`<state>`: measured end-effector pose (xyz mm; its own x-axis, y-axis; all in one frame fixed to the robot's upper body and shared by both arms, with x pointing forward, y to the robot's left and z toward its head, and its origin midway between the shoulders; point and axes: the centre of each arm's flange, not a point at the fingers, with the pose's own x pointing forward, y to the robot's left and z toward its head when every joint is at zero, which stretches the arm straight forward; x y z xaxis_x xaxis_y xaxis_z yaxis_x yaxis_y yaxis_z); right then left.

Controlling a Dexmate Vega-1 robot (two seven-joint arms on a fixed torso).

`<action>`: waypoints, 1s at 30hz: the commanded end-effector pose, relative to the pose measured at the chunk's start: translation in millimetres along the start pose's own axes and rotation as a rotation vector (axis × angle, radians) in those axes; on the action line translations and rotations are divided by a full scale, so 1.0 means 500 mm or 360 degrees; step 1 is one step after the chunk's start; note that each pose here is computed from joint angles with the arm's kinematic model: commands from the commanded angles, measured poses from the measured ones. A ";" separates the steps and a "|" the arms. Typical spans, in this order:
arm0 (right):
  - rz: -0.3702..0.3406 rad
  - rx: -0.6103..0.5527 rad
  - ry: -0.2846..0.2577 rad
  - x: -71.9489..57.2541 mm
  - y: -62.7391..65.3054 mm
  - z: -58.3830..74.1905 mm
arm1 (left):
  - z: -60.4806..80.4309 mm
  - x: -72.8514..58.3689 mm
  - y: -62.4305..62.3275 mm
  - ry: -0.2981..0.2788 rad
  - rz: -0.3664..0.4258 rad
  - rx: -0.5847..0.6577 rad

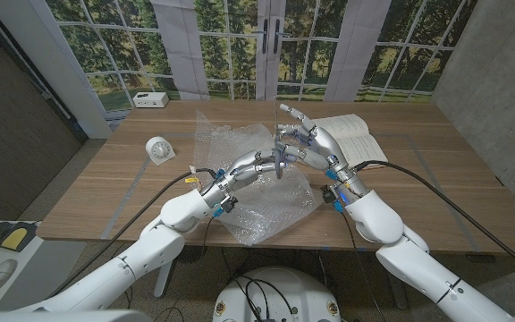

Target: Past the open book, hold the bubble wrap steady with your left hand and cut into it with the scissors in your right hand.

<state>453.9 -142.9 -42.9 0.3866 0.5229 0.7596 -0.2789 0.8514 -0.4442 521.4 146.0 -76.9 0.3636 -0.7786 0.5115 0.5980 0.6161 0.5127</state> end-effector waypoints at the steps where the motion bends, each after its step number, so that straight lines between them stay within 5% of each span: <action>1: 0.0002 0.0005 -0.0009 0.000 0.001 0.004 | -0.001 0.000 -0.004 0.0002 -0.0001 -0.0008; 30: 0.0040 0.0017 -0.0023 0.010 0.016 0.011 | 0.005 -0.008 -0.008 -0.0028 0.0216 -0.0015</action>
<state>449.7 -137.5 -40.8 0.3723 0.5361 0.7576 -0.2915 0.8426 -0.4529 517.7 146.8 -79.3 0.3945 -0.7219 0.5685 0.5805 0.6754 0.4549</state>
